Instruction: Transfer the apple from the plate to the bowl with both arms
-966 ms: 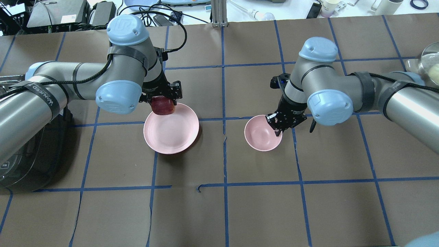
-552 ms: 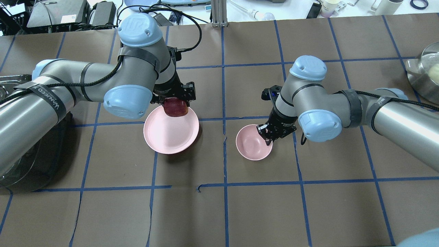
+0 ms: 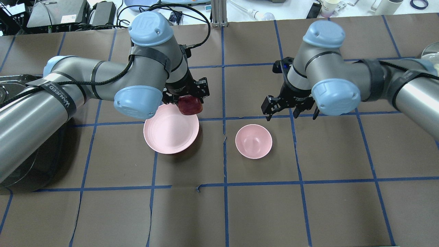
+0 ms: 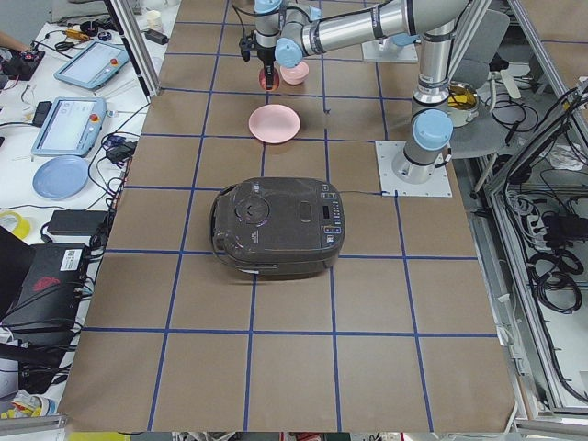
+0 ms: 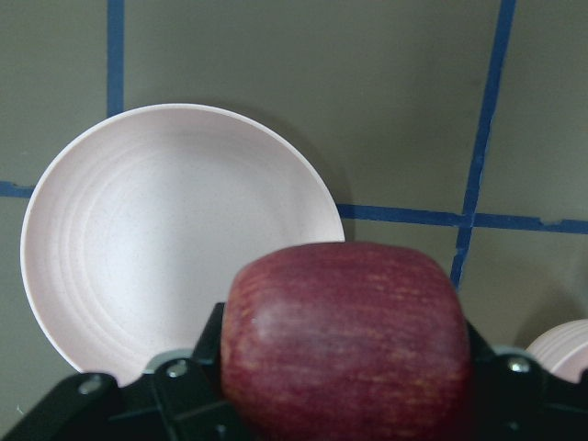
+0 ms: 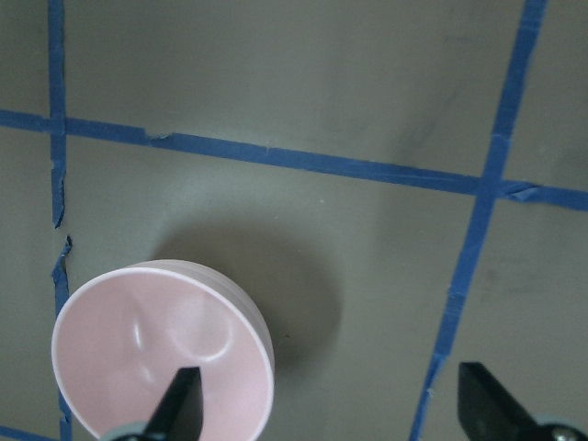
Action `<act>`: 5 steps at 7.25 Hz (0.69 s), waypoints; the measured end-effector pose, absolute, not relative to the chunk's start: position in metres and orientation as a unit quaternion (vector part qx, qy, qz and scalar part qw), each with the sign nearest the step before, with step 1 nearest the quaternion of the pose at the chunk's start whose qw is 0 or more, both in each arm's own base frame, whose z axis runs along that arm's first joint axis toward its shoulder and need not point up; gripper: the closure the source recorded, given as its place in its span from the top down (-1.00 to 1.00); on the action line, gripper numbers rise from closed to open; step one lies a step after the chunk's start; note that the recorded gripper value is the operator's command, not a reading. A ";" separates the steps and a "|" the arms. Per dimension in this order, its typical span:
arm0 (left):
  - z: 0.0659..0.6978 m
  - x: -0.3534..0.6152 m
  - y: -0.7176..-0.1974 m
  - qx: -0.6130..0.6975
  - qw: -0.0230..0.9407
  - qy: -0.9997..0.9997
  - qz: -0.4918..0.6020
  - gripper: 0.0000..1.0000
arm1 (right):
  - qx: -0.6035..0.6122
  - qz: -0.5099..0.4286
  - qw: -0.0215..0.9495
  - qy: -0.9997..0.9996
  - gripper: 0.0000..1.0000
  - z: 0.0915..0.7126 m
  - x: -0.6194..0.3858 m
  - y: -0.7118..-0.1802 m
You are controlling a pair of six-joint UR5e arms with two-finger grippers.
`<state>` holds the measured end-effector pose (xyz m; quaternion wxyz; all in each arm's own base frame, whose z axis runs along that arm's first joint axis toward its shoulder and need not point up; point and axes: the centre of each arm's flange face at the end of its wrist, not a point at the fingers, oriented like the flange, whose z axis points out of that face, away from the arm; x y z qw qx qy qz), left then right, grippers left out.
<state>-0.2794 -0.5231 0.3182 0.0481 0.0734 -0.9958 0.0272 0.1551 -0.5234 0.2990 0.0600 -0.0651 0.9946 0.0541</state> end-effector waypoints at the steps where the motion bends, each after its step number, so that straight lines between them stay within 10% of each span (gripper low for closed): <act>1: 0.318 -0.305 -0.513 0.084 0.053 -0.994 0.032 -0.65 | -0.055 0.052 0.049 0.996 1.00 0.341 0.141 -0.523; 4: 0.305 -0.396 -0.474 0.097 0.084 -0.990 0.062 -0.63 | -0.045 0.034 0.010 0.998 1.00 0.431 0.122 -0.497; 5: 0.292 -0.411 -0.469 0.097 0.088 -0.989 0.063 -0.27 | -0.043 0.027 0.004 0.999 1.00 0.443 0.121 -0.497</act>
